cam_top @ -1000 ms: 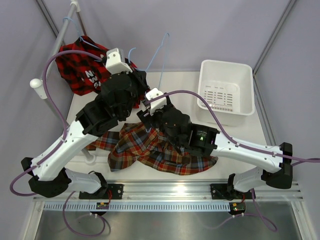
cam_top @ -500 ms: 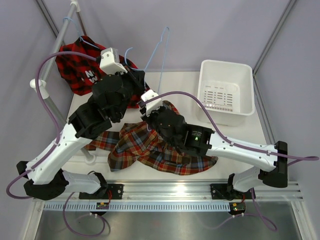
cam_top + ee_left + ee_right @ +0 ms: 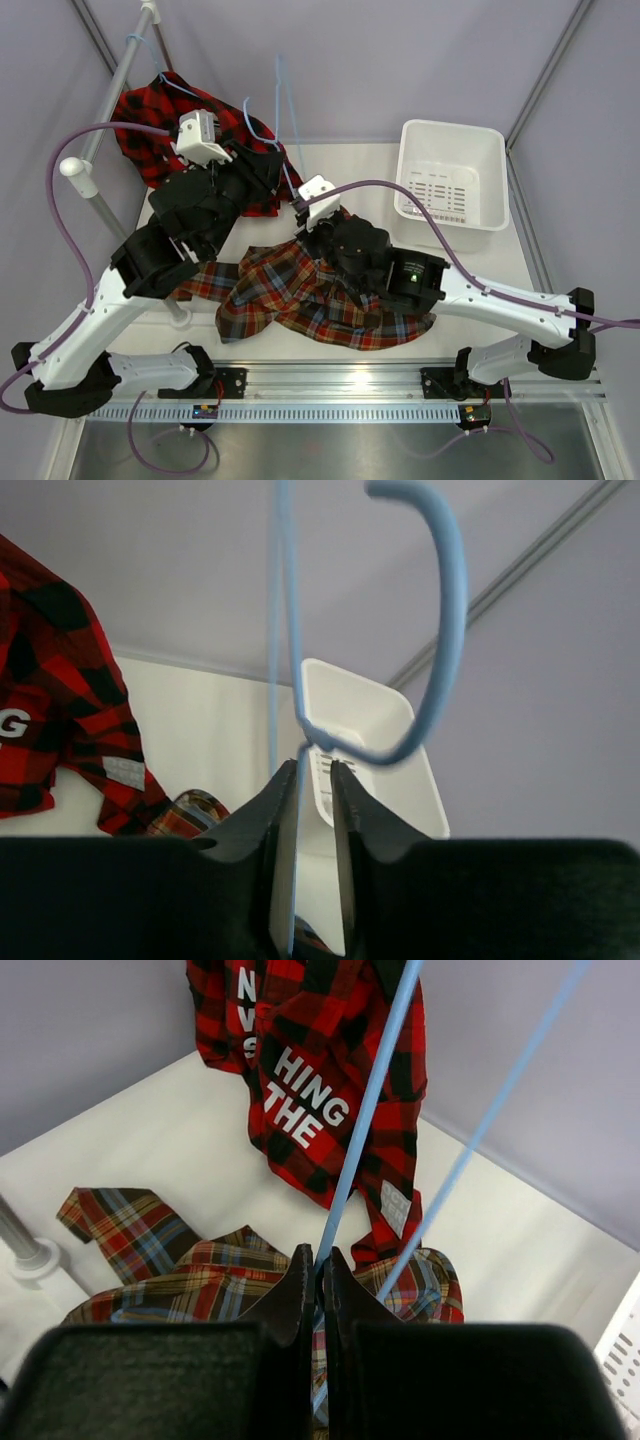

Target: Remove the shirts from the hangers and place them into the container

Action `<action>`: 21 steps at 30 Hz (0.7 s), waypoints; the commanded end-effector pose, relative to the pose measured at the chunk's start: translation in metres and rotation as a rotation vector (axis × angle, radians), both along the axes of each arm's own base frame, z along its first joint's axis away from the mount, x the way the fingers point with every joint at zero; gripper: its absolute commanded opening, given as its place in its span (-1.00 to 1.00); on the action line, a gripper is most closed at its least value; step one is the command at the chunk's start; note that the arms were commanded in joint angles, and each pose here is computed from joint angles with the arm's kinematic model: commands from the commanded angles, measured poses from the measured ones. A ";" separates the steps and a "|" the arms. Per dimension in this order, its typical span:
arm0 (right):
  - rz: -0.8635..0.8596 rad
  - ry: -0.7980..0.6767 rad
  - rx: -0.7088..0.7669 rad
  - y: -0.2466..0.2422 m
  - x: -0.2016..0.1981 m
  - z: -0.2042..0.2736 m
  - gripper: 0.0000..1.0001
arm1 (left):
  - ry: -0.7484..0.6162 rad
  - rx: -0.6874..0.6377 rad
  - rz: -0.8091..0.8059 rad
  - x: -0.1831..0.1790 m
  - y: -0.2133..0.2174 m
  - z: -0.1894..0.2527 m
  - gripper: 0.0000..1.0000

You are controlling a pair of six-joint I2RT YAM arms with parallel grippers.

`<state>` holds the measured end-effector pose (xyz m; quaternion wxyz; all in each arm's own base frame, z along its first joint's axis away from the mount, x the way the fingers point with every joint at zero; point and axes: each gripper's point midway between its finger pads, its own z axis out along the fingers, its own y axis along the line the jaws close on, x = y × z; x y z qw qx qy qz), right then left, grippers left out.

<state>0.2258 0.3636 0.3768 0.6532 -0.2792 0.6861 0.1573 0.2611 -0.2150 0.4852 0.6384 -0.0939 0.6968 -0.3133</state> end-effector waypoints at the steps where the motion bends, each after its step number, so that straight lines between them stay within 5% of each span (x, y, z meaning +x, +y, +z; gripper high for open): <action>1: 0.056 0.007 0.121 -0.011 -0.015 0.037 -1.00 | -0.043 -0.050 -0.092 -0.015 -0.005 0.010 -0.43; 3: 0.067 0.020 0.138 -0.016 -0.019 0.041 -1.00 | -0.041 -0.043 -0.124 -0.019 -0.009 0.005 -0.13; 4: 0.078 0.029 0.136 -0.015 -0.021 0.039 -1.00 | -0.046 -0.038 -0.134 -0.021 -0.009 0.005 0.23; 11: 0.090 0.049 0.136 -0.026 -0.027 0.045 -1.00 | -0.053 -0.010 -0.225 -0.039 -0.010 -0.009 0.45; 15: 0.100 0.055 0.127 -0.036 -0.031 0.052 -1.00 | -0.069 0.039 -0.320 -0.063 -0.006 -0.019 0.43; 21: 0.169 0.127 0.136 -0.052 -0.029 0.054 -1.00 | -0.141 0.127 -0.480 -0.113 0.020 -0.029 -0.03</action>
